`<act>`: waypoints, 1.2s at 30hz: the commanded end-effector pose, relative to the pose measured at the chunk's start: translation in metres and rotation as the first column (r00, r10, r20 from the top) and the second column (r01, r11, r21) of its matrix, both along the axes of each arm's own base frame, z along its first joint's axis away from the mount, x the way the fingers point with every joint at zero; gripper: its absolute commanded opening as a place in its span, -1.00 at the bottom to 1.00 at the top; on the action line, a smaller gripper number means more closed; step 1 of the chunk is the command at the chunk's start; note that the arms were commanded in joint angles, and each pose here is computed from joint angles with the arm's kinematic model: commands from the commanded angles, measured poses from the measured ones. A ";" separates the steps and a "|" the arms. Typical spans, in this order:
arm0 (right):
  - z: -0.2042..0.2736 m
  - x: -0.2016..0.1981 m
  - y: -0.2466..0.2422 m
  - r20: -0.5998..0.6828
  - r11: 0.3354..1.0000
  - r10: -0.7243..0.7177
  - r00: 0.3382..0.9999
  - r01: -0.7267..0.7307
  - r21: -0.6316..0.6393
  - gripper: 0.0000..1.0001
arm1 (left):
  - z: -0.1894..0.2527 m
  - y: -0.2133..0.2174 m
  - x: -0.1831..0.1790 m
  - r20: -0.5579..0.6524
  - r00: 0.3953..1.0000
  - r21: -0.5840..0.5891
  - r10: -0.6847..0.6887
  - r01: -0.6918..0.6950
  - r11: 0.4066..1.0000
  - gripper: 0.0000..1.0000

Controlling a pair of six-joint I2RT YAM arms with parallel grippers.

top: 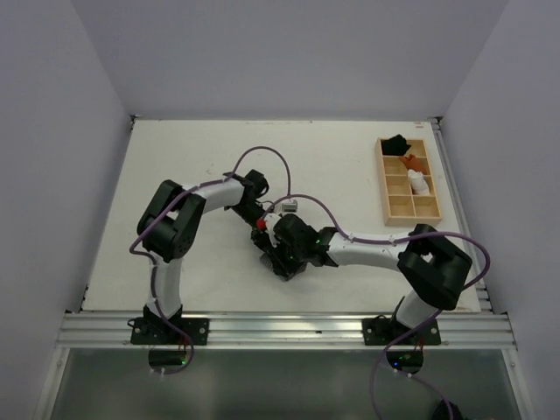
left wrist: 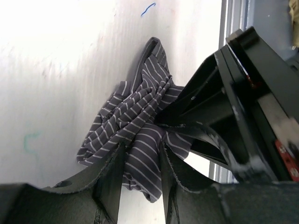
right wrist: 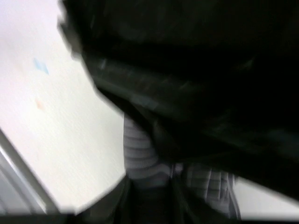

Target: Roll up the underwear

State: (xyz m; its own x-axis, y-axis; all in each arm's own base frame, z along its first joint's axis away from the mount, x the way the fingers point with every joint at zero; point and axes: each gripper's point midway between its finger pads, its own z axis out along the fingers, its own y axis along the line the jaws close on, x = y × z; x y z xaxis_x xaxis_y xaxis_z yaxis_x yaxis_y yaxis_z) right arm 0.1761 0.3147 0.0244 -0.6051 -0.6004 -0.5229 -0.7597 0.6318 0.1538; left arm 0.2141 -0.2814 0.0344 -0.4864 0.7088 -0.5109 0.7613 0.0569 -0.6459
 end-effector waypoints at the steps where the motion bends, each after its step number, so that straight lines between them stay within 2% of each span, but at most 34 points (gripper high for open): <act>1: -0.045 -0.024 -0.024 -0.197 0.996 -0.084 0.977 0.076 -0.046 -0.64 | 0.009 0.021 0.017 0.108 0.993 0.042 0.042 -0.046 0.998 -0.22; 6: -0.052 -0.021 -0.023 -0.247 0.993 -0.114 0.962 0.112 -0.021 -0.64 | 0.029 0.030 0.036 0.130 0.985 0.014 0.116 -0.119 0.993 -0.21; 15: -0.056 -0.016 -0.027 -0.269 0.994 -0.110 0.957 0.104 -0.035 -0.65 | 0.028 0.034 0.023 0.073 0.989 0.018 0.126 -0.128 0.992 -0.17; 22: -0.046 -0.004 -0.018 -0.254 0.997 -0.036 0.967 0.017 -0.074 -0.64 | 0.023 0.033 0.025 0.037 0.989 0.044 0.146 -0.147 0.988 -0.15; 23: -0.045 -0.004 -0.016 -0.256 0.997 -0.024 0.966 0.004 -0.077 -0.64 | 0.023 0.033 0.027 0.033 0.988 0.048 0.150 -0.152 0.987 0.01; 30: -0.045 -0.002 -0.005 -0.299 0.996 0.018 0.954 -0.045 -0.083 -0.64 | 0.029 0.022 0.041 0.034 0.986 0.038 0.165 -0.166 0.985 0.05; 36: -0.049 -0.006 -0.007 -0.319 0.994 0.027 0.947 -0.059 -0.090 -0.64 | 0.024 0.024 0.039 -0.016 0.988 0.090 0.155 -0.153 0.984 0.05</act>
